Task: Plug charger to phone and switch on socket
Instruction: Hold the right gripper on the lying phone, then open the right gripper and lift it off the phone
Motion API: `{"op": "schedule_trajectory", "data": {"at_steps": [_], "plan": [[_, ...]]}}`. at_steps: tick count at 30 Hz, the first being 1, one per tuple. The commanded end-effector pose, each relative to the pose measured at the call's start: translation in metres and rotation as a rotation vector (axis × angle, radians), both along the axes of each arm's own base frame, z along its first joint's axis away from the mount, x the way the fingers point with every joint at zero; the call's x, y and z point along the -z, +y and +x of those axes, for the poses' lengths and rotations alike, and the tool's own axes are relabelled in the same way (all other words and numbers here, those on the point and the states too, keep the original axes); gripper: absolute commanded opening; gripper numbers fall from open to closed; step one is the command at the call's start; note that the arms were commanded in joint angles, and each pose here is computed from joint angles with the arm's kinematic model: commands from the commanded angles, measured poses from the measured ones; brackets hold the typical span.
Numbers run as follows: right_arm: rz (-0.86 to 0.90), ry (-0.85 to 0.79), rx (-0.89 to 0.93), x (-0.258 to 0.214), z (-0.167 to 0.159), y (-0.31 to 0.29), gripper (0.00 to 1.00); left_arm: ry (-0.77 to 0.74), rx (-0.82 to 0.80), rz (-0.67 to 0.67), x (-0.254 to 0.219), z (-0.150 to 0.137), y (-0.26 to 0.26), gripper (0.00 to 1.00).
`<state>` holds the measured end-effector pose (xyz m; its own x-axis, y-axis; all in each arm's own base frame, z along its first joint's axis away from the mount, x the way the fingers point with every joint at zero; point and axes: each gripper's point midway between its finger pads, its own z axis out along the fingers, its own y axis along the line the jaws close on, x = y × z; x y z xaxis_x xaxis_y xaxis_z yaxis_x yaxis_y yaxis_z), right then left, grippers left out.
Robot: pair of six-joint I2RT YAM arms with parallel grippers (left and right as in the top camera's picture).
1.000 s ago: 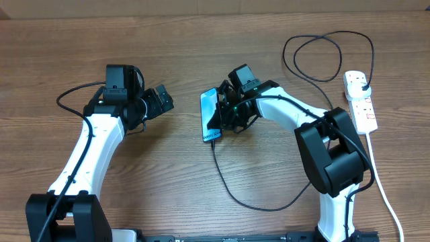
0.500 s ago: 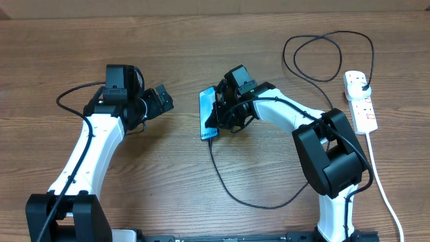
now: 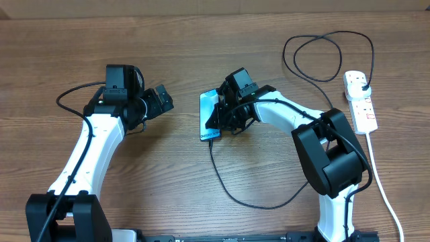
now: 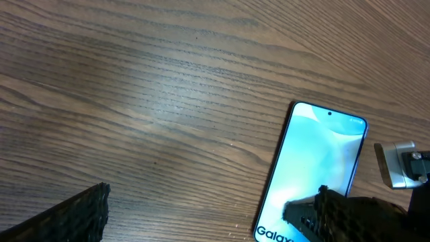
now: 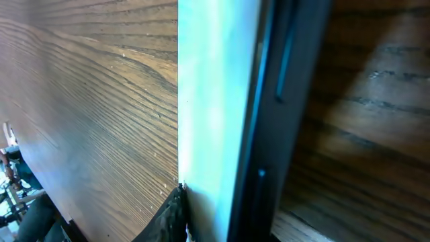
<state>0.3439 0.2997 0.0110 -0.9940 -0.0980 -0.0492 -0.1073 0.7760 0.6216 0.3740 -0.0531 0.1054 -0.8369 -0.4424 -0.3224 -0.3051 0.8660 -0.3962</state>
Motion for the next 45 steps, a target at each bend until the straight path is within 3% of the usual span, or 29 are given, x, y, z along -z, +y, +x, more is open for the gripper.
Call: {"op": "schedule_trajectory", "data": {"at_steps": [1,9,23,28,37,40,45], "plan": [[-0.024,-0.011,0.003,0.002,-0.002,-0.003,0.19,-0.028,0.018,0.022,-0.007,0.001,0.002,1.0],[-0.043,-0.021,0.011,0.004,0.001,-0.006,0.31,-0.028,0.018,0.022,-0.007,0.001,0.002,1.0],[-0.093,-0.011,0.068,0.009,0.005,-0.013,0.37,-0.027,0.018,0.022,-0.007,0.001,0.002,1.0],[-0.106,-0.016,0.077,0.01,0.006,-0.015,0.5,-0.028,0.018,0.022,-0.007,0.001,0.002,1.0],[-0.108,-0.017,0.078,0.011,0.006,-0.015,0.53,-0.028,0.018,0.022,-0.007,0.001,0.002,1.0],[-0.116,-0.016,0.086,0.011,0.007,-0.017,0.63,-0.027,0.018,0.022,-0.007,0.001,0.002,1.0],[-0.148,-0.014,0.12,0.014,0.009,-0.022,0.64,-0.028,0.018,0.022,-0.007,0.001,0.002,1.0]]}}
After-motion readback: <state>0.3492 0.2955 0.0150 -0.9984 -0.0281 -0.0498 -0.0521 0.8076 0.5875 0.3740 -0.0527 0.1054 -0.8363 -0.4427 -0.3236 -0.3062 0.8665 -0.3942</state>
